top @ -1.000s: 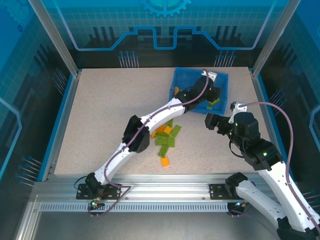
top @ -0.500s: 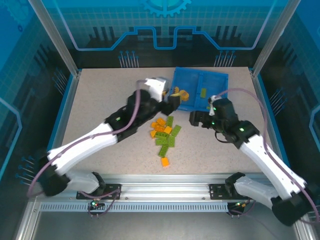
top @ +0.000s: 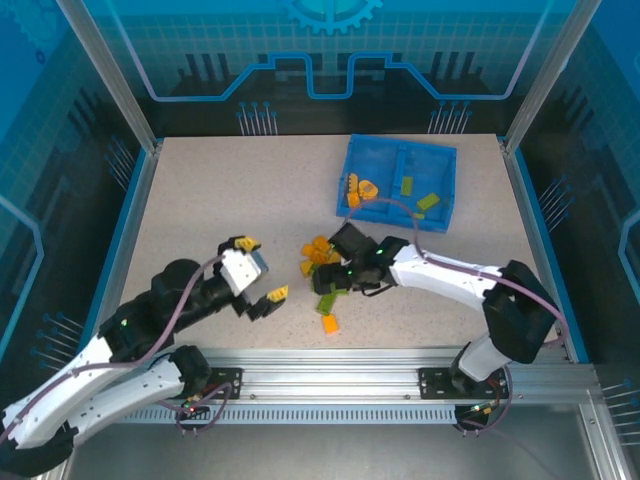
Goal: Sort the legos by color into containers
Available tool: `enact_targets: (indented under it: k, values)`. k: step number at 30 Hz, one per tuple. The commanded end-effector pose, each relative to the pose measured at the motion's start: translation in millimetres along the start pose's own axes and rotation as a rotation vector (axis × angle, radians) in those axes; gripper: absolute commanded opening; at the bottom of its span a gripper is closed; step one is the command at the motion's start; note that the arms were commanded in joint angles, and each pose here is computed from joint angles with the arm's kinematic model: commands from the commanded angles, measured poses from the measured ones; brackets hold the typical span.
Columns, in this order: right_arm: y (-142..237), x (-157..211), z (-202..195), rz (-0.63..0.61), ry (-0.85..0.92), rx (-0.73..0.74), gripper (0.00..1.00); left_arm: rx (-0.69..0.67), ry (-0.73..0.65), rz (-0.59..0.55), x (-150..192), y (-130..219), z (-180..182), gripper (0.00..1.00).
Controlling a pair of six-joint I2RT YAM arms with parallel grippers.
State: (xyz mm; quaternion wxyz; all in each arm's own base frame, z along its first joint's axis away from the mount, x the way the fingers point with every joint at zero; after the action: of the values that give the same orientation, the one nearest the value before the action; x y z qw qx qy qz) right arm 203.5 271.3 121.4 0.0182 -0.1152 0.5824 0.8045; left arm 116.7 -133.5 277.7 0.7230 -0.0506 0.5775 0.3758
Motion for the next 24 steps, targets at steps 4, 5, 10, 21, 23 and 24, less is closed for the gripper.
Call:
enact_targets:
  k: [4,5,10,21,23,24]
  values:
    - [-18.9,5.8,0.2,0.062,-0.164,0.093,0.93,0.163,-0.222,0.030,51.8,-11.0,-35.7,0.99]
    - [-22.5,6.5,1.9,0.069,-0.176,0.093,0.92,0.170,-0.223,0.047,54.2,-12.5,-36.4,0.99]
    - [-39.6,10.6,15.4,0.100,-0.170,0.112,0.83,0.183,-0.230,0.076,54.7,-16.8,-36.0,0.99]
    - [-34.9,10.4,1.5,0.031,-0.171,0.192,0.42,0.176,-0.223,0.041,52.5,-13.7,-36.5,0.99]
    - [-24.0,7.7,1.1,-0.005,-0.155,0.183,0.38,0.177,-0.219,0.036,51.7,-14.0,-36.6,0.99]
    - [-18.4,6.6,1.5,-0.021,-0.144,0.173,0.38,0.177,-0.218,0.033,51.0,-13.9,-36.5,0.99]
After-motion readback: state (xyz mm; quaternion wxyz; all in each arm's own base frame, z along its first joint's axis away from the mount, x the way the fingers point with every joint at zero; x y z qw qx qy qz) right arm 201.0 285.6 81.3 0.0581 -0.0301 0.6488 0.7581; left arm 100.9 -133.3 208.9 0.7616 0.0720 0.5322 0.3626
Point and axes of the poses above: each hand's point on the last joint's axis, 136 mm out from that joint toward the fingers, its own y axis back along the fingers, its own z axis along the line the jaws close on, x = y × z, the point moved 6 cm from there along y, back along the fingers, and after that the axes turned 1 degree about -y, right-handed, at the moved point
